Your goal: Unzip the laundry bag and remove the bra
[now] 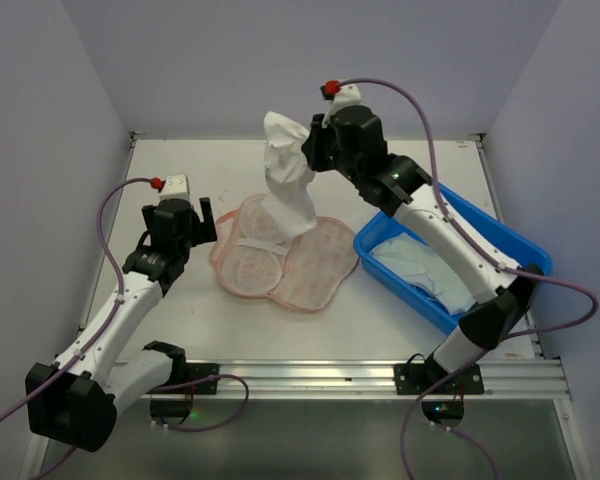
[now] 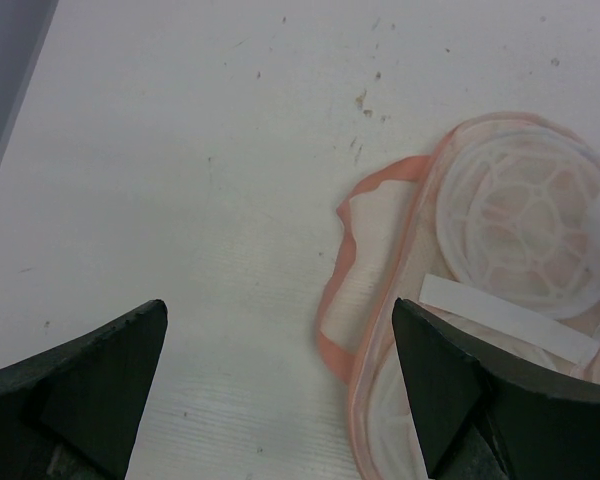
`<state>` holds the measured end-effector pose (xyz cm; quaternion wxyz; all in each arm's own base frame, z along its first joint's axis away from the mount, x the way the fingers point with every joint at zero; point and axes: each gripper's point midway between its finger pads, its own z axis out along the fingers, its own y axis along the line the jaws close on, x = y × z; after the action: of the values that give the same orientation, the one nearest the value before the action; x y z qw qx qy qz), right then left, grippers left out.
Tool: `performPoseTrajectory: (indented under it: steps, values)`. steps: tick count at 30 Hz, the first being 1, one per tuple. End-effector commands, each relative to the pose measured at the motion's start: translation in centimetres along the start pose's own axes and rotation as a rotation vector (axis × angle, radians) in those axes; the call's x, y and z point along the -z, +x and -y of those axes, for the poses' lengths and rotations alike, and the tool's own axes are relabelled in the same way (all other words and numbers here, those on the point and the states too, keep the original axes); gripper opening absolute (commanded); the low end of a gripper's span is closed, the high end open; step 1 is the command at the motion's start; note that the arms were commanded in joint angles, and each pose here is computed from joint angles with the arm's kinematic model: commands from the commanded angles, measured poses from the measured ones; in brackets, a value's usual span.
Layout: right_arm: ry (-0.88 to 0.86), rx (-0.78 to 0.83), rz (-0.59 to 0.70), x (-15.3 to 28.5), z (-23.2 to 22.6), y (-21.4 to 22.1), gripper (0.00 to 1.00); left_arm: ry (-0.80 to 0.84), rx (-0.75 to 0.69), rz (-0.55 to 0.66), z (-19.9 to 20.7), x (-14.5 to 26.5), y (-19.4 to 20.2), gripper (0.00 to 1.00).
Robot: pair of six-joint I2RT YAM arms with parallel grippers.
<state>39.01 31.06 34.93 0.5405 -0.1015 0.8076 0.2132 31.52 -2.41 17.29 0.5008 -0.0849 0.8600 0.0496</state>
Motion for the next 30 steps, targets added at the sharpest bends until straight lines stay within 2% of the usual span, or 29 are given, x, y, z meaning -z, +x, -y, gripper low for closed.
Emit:
performPoseTrajectory:
  steps: [1,5,8,12,19,23,27,30]
  values:
    - [0.101,-0.107,0.175,6.5,2.9,-7.1,0.00,-0.026,0.022,0.057,-0.7,0.3,-1.4,0.98]
    - [0.210,-0.187,0.277,13.1,7.9,-10.8,0.00,-0.024,0.023,0.058,-0.7,0.3,-1.4,0.98]
    - [0.296,-0.233,0.326,16.6,11.3,-11.7,0.00,-0.024,0.023,0.059,-0.6,0.3,-1.4,0.98]
    - [0.419,-0.253,0.440,23.4,14.7,-12.9,0.00,-0.025,0.026,0.061,-0.7,0.3,-1.5,0.98]
    - [0.758,-0.224,0.512,30.6,21.0,-11.2,0.00,-0.020,0.023,0.051,-0.5,0.2,-1.2,0.98]
    - [0.878,-0.265,0.495,31.3,23.5,-8.2,0.00,-0.014,0.022,0.042,-0.3,0.0,-1.0,0.98]
    - [0.910,-0.331,0.411,28.1,25.5,-4.2,0.00,-0.006,0.019,0.035,-0.1,-0.1,-0.9,0.98]
    - [0.887,-0.390,0.398,24.9,26.4,-2.6,0.00,-0.007,0.020,0.038,-0.2,0.0,-1.0,0.98]
